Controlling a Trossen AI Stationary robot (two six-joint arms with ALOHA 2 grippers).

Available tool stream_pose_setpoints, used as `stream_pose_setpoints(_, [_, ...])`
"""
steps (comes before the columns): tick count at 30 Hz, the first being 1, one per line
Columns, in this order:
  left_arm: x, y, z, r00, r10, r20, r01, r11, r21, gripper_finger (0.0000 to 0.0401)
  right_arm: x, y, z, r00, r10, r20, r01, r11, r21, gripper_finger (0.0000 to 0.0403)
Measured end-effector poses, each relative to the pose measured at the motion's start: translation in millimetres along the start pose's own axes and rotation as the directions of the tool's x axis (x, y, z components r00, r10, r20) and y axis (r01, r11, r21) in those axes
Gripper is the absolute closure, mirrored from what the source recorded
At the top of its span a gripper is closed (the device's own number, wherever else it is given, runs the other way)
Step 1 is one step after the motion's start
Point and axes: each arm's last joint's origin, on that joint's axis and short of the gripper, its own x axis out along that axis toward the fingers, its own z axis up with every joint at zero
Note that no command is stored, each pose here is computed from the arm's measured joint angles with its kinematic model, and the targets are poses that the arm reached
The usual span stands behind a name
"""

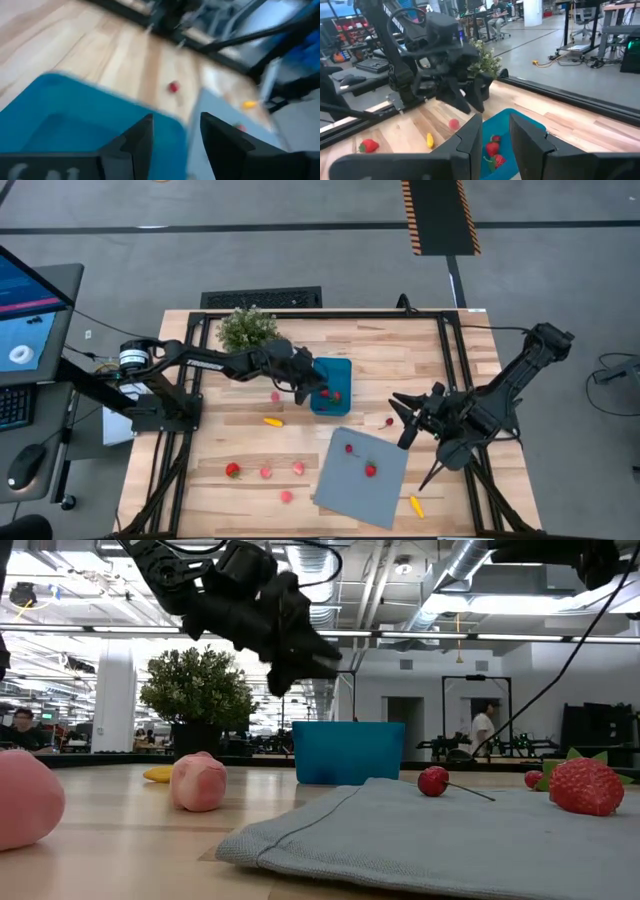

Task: Pick and placing Produce into tupperware
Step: Put the cherry into the blue bin

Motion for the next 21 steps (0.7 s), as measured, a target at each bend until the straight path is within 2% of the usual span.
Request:
stream_pose_setpoints(3, [-7,-5,13,0.993,-0.088,0.073,0.089,0.996,-0.004,0.0251,2,-1,2,0.999,0.019,-0.032,-0.02,1.0,-0.012,0.0285])
stream_pose_setpoints(8, [-37,-23,44,0.957,-0.203,0.205,0.183,0.977,0.111,0.0265,12,-7,7,0.99,0.063,-0.124,-0.074,0.993,-0.092,0.0285])
stream_pose_setpoints(14, [-93,-57,65,0.944,-0.224,0.241,0.153,0.947,0.283,0.028,28,-15,13,0.976,0.077,-0.203,-0.107,0.984,-0.141,0.0285])
stream_pose_setpoints(17, [-125,-74,67,0.947,-0.187,0.262,0.102,0.946,0.308,0.0285,36,-17,15,0.967,0.093,-0.238,-0.138,0.974,-0.179,0.0285])
stream_pose_setpoints(21, [-163,-95,62,0.951,-0.139,0.275,0.039,0.939,0.341,0.0287,46,-16,19,0.942,0.172,-0.288,-0.236,0.95,-0.203,0.0285])
